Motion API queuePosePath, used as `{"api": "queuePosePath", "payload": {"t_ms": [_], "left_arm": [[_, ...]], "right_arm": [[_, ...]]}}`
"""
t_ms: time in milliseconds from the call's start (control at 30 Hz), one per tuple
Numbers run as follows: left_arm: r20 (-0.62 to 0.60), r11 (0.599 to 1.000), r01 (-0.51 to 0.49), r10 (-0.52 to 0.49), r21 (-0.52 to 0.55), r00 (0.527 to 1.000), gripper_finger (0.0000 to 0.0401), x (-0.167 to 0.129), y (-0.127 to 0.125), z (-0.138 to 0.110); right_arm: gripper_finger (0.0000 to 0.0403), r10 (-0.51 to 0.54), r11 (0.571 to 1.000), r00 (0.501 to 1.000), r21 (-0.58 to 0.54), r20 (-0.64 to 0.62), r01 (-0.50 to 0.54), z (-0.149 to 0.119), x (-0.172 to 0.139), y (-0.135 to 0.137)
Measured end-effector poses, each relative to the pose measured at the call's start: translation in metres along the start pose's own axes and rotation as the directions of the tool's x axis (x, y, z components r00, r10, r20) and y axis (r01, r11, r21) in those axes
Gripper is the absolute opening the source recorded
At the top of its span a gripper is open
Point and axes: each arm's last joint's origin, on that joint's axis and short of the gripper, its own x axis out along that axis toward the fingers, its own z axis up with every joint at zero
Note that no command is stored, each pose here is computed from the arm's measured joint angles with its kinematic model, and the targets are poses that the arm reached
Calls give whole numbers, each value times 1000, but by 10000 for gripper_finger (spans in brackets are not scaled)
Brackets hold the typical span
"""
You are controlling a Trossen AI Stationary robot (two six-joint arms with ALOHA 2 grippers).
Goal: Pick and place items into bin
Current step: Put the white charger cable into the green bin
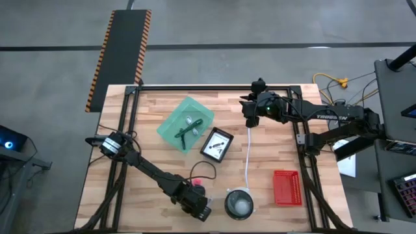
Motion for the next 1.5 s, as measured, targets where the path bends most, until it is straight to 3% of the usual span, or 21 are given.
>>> {"api": "queuePosePath", "payload": {"t_ms": [133, 433, 633, 767, 933, 1100, 1333, 1500], "left_arm": [[-1, 1000, 0, 0, 23, 1000, 9, 0, 0, 0], [-7, 994, 60, -59, 90, 998, 2, -19, -11, -11], [-8, 954, 183, -187, 237, 982, 1, -60, -27, -15], [93, 934, 225, -259, 276, 961, 1, -95, -33, -10], [315, 939, 164, -261, 303, 913, 1, -142, -28, 1], [437, 953, 61, -193, 298, 879, 0, -179, -14, 18], [575, 967, -167, 26, 194, 818, 0, -212, 18, 50], [617, 955, -263, 123, 140, 777, 0, -227, 33, 83]], "right_arm": [[72, 0, 1000, 1000, -1, 0, 0, 0, 0, 0], [71, -1, 1000, 1000, -27, -1, 1, 0, 0, 0], [69, -1, 1000, 1000, -27, -1, 1, 0, 0, 0], [70, -1, 1000, 1000, -17, -2, 1, 0, 0, 0], [64, 0, 1000, 1000, -11, -1, 0, 0, 0, 0], [63, 0, 1000, 1000, 0, 0, 0, 0, 0, 0], [64, 0, 1000, 1000, 5, 0, 0, 0, 0, 0], [64, -1, 1000, 1000, 31, 0, 1, 0, 0, 0]]}}
